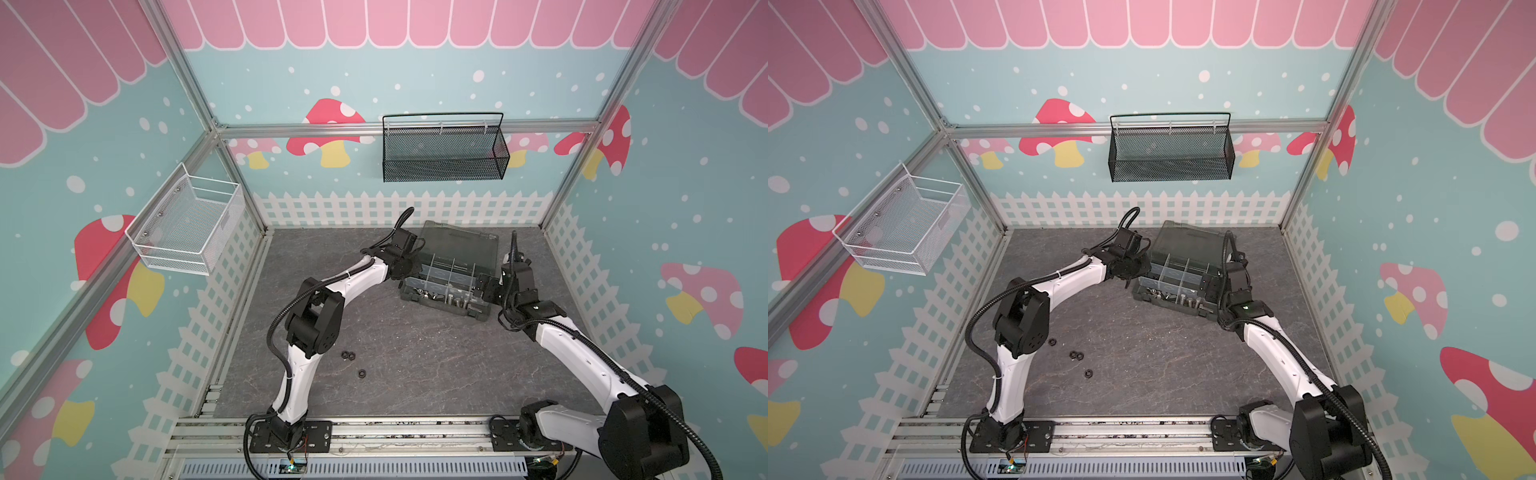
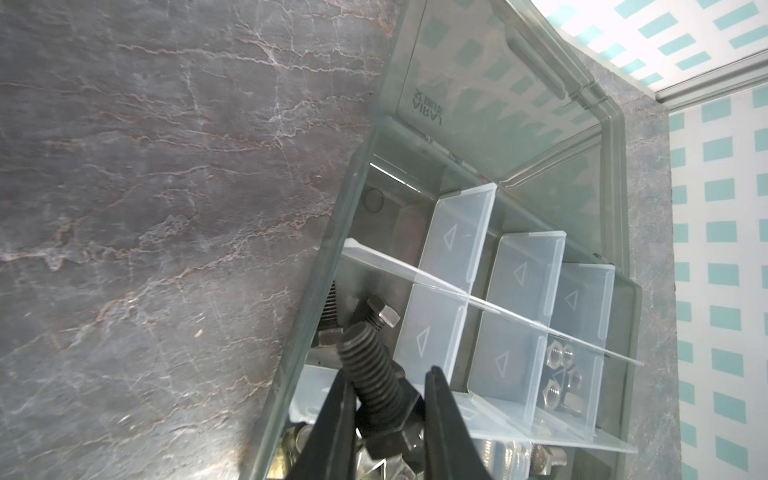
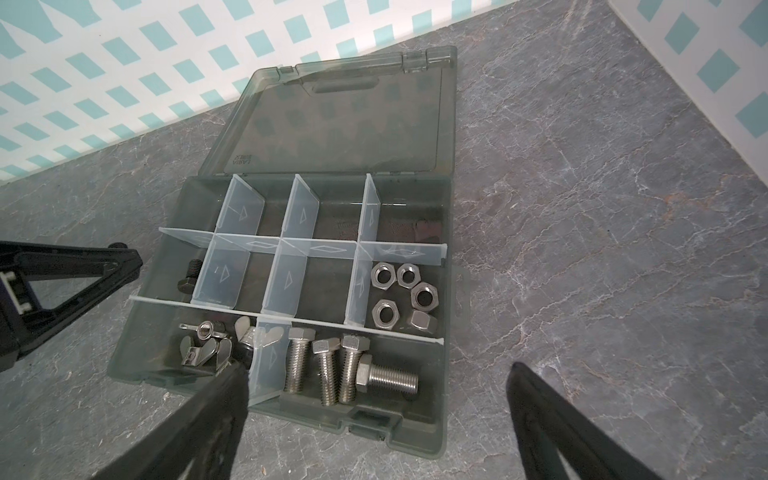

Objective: Sort the screws and nuts into containers
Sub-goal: 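Lift the bolt with the left gripper and carry it over the organizer, then open the left gripper to drop the black bolt into a compartment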

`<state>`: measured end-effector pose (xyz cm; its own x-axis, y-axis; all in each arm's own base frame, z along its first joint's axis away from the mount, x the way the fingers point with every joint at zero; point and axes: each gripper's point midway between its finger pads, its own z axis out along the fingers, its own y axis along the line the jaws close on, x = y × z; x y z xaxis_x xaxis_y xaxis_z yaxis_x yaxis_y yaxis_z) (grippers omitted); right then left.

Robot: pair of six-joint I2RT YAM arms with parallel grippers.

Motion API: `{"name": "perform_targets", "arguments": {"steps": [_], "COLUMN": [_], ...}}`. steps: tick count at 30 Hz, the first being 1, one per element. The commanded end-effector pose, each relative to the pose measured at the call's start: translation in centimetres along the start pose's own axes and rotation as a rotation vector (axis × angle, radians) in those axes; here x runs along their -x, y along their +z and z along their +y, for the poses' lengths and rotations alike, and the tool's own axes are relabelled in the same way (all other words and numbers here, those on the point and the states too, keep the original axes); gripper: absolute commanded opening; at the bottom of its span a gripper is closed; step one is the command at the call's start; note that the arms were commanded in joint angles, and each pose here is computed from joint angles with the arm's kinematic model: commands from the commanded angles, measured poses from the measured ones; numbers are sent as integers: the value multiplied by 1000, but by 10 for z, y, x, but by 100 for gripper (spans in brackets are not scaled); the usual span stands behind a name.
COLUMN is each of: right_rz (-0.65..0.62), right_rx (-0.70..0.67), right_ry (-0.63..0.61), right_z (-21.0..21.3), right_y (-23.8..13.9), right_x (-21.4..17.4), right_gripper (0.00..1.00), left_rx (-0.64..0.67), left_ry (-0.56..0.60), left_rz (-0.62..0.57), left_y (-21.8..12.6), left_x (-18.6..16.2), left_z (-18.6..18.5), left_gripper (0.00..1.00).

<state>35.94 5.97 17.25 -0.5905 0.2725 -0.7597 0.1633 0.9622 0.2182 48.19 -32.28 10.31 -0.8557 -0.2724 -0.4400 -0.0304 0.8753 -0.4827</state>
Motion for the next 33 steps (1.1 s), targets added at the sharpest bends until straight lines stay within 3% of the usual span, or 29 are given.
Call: {"name": "perform_targets", "arguments": {"steps": [1, 8, 14, 20, 23, 27, 32, 33], "right_rz": [-15, -19, -19, -23, -25, -25, -6, 1], "right_rx": [-10, -9, -5, 7, 8, 20, 48, 58], "right_ry": [10, 4, -7, -28, -49, -82, -133, -149], "right_z": [2, 3, 5, 13, 20, 31, 50, 55], "right_y": [-4, -5, -6, -8, -11, -15, -17, -17], "right_x": [8, 9, 8, 10, 12, 11, 3, 1], "right_gripper": [98, 98, 98, 98, 98, 98, 98, 98], "left_rx": [-24, -37, -58, -74, -82, -87, -56, -47], "left_ry": [0, 6, 13, 29, 28, 15, -22, -35], "left_rz": [-7, -6, -26, -91, -143, -198, -256, -267], "left_y": [4, 4, -12, -54, -80, -111, -143, -149], "left_x": [4, 4, 10, 21, 26, 23, 16, 14], "left_z": [-9, -15, -23, -29, -28, -18, 10, 18], "left_gripper": [24, 42, 45, 50, 58, 76, 100, 100]}}
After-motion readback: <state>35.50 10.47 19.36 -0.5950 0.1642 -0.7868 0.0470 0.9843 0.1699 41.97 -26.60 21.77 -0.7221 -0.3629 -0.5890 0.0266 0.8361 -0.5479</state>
